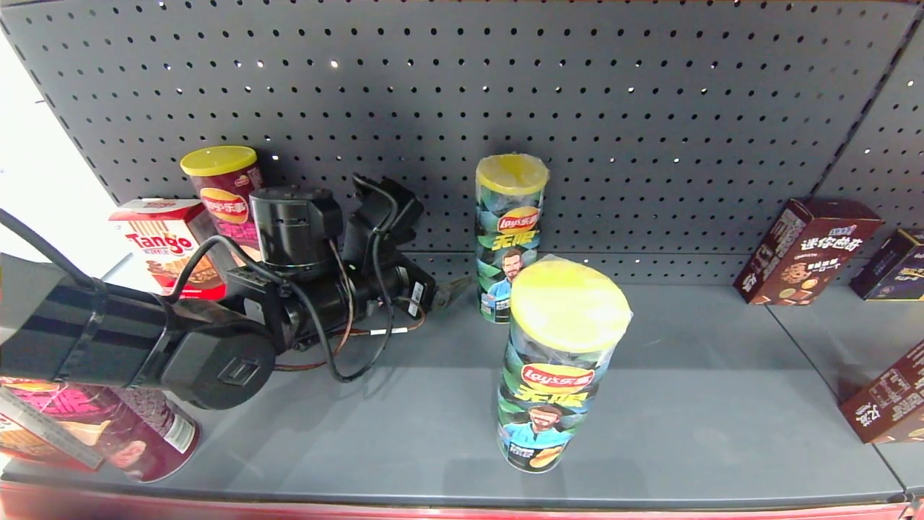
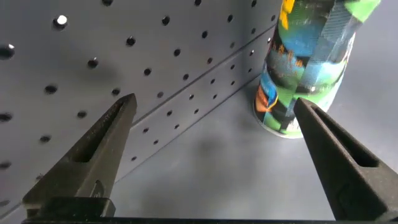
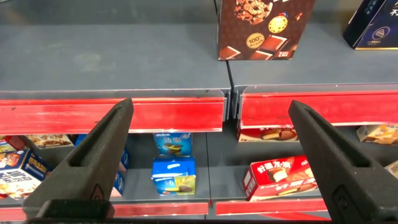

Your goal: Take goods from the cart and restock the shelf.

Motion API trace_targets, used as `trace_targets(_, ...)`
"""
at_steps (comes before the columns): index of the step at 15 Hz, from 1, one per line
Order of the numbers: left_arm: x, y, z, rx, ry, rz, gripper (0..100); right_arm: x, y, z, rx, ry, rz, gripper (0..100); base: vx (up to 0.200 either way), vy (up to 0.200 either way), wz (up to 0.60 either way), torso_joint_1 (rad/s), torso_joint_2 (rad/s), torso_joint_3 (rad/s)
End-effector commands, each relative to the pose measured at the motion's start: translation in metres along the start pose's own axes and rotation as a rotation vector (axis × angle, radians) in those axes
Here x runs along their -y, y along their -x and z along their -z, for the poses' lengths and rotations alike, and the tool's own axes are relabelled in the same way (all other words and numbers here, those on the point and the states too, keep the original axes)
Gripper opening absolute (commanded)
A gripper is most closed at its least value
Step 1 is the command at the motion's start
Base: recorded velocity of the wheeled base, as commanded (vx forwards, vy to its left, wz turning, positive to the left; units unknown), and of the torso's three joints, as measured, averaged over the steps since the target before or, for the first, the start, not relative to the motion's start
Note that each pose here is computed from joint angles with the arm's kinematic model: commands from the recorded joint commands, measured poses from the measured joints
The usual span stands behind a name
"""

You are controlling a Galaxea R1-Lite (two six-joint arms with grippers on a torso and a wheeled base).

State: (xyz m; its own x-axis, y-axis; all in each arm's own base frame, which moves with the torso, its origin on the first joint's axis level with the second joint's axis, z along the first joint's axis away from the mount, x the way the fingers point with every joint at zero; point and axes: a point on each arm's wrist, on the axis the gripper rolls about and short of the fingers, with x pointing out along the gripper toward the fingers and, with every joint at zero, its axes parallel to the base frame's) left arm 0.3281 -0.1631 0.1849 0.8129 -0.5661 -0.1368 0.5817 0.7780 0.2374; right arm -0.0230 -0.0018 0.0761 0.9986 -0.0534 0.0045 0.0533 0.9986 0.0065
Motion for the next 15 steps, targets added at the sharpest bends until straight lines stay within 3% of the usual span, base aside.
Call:
trace_targets(1, 0.001, -0.005, 0.003, -0.006, 0.0, 0.002, 100, 0.0, 0.0, 0.0, 0.0, 0.0, -0.001, 100, 0.0, 0.0, 0.0, 0.0, 0.0, 0.0)
trace_targets(6, 0.004, -0.011, 0.009, -0.024, 0.002, 0.009, 100, 0.0, 0.0, 0.0, 0.0, 0.0, -0.001, 100, 0.0, 0.0, 0.0, 0.0, 0.0, 0.0)
trace_targets(15, 0.004, -0.015, 0.007, -0.011, -0.005, 0.01, 100, 0.0, 0.0, 0.0, -0.001, 0.0, -0.001, 100, 0.0, 0.0, 0.0, 0.0, 0.0, 0.0)
